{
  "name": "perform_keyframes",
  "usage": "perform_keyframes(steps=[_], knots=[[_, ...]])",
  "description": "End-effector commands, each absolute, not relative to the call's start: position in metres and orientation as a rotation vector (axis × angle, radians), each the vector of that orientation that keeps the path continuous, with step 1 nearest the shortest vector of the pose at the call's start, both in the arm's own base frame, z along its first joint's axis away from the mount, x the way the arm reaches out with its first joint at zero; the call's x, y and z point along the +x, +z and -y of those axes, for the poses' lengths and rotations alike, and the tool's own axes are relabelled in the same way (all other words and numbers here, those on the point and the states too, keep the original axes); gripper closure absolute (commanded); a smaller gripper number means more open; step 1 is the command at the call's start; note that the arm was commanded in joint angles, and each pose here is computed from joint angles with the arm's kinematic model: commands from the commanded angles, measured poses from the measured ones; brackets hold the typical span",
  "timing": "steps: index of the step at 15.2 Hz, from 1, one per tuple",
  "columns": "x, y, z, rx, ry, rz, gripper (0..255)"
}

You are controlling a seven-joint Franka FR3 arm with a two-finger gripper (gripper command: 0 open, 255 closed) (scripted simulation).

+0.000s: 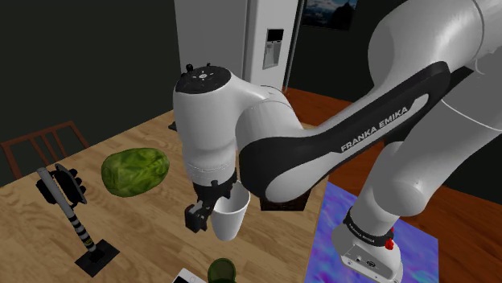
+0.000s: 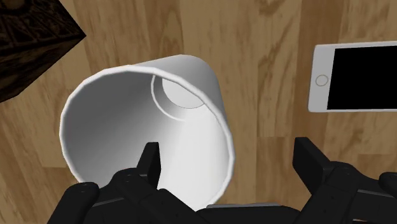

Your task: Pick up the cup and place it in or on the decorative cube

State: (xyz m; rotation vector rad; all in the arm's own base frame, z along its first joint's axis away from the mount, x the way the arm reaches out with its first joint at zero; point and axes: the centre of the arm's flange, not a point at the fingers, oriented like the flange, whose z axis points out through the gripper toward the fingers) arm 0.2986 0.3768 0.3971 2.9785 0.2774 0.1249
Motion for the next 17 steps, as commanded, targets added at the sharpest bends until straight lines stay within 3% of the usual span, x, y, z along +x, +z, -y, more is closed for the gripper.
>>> perform_keyframes(steps=[1,11,12,17], knots=[[0.299,0.387,-0.377,2.979,0.125,-0.277,0],[0.301,0.374,-0.375,2.979,0.125,-0.277,0],[0.301,0.374,-0.375,2.979,0.125,-0.277,255],[0.301,0.374,-0.375,2.979,0.125,-0.277,255]])
